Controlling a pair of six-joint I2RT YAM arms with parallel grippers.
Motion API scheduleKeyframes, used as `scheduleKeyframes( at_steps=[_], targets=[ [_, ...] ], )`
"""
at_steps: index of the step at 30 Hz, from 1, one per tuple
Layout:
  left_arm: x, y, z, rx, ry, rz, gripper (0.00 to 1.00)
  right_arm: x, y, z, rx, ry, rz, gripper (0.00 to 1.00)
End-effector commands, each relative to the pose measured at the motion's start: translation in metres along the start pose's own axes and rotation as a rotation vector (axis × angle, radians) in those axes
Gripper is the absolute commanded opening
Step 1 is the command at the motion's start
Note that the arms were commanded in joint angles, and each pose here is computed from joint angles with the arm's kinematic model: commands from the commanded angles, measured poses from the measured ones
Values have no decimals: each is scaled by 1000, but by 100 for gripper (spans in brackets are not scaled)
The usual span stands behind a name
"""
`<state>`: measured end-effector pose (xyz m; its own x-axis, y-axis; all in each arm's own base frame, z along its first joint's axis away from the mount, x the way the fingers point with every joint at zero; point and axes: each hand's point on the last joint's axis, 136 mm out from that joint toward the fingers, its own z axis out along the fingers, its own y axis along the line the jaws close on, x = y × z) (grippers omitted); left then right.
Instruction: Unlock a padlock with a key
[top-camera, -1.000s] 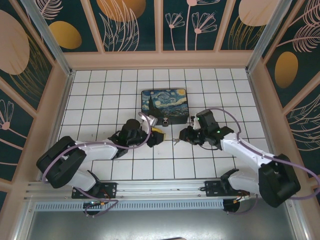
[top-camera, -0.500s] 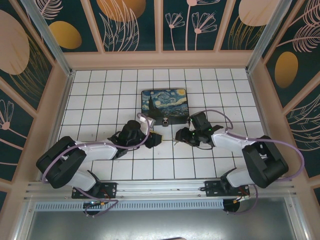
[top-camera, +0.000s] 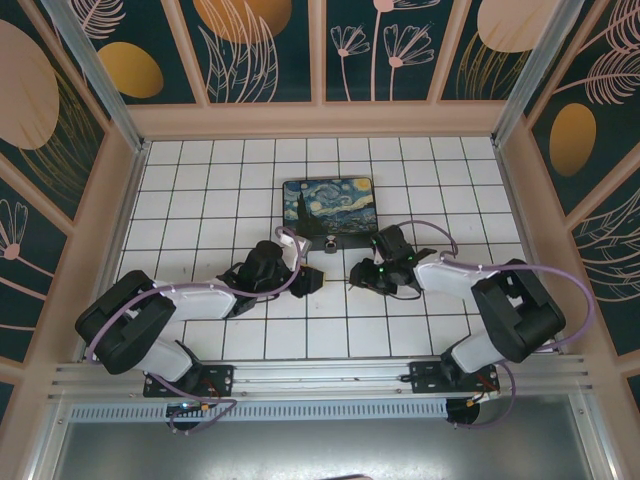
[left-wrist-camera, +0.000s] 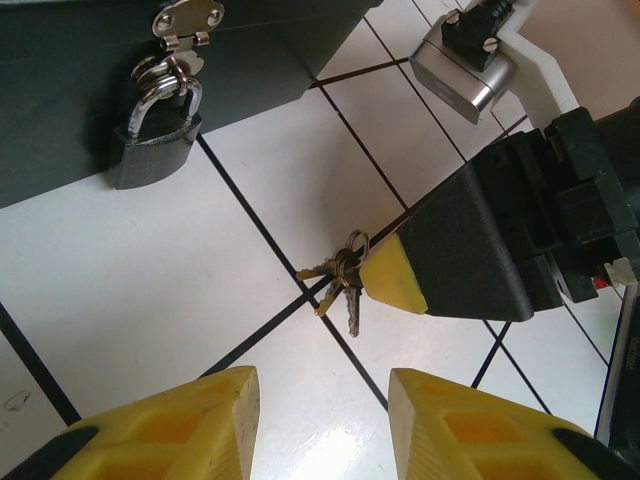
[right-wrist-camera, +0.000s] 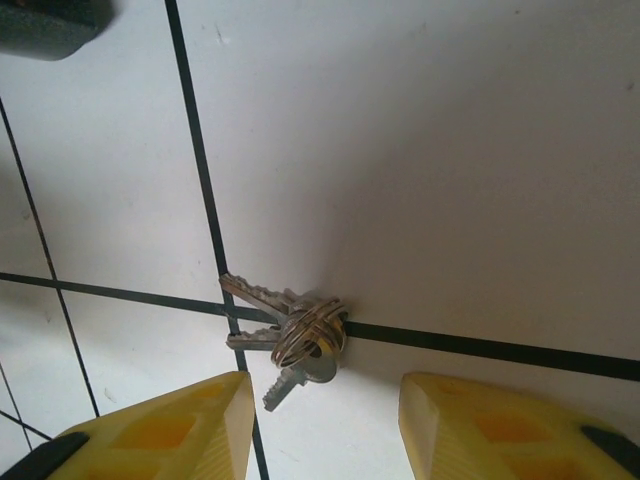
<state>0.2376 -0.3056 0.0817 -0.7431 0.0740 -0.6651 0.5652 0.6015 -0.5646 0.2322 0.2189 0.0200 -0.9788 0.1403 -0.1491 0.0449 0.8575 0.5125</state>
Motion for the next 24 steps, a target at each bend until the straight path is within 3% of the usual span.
scheduleKeyframes(
  at_steps=[1,24],
  targets=[
    [-9,-4,1,11,-9,23,39,-4,4,17,11,-14,-59,43],
    [-11,-6,3,16,-6,28,38,-25,48,-2,-122,-102,-108,40]
  ],
)
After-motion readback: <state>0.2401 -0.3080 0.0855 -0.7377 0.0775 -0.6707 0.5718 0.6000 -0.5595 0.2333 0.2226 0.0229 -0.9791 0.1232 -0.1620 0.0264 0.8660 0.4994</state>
